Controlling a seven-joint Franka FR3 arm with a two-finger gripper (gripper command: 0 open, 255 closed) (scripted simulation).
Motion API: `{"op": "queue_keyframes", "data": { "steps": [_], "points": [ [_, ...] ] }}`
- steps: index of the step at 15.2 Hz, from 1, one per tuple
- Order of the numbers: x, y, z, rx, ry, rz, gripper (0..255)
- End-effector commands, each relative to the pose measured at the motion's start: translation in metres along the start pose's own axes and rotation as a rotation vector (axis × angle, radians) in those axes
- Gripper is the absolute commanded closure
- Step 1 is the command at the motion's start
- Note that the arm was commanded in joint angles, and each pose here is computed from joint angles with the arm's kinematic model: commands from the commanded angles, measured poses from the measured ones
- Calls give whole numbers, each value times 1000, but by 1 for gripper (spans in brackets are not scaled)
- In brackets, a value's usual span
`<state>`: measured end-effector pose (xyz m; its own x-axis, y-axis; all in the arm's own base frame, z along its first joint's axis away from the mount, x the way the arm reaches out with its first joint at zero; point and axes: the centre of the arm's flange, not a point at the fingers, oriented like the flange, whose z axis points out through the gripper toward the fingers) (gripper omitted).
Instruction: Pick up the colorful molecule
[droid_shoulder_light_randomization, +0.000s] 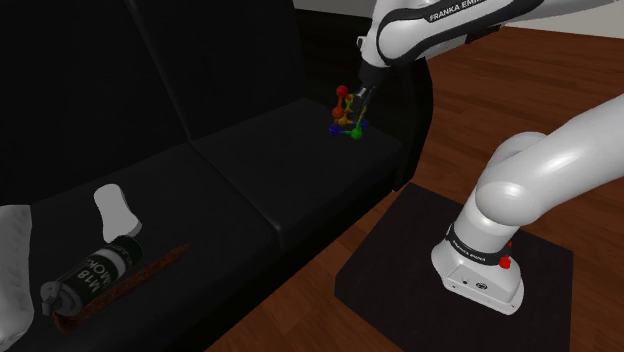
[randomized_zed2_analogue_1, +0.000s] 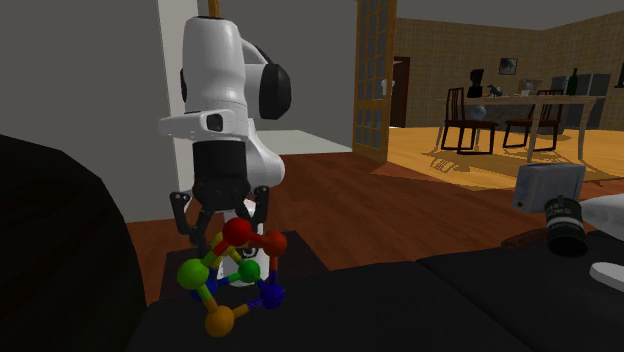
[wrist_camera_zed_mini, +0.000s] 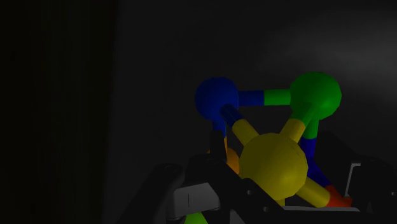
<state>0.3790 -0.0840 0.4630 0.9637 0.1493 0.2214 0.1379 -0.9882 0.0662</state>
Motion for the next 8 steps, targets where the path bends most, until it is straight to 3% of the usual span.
{"op": "queue_keyframes", "data": {
  "steps": [1,8],
  "points": [
    [3,1,-10,0,0,0,255],
    [11,3,-46,0,0,0,255]
  ]
}}
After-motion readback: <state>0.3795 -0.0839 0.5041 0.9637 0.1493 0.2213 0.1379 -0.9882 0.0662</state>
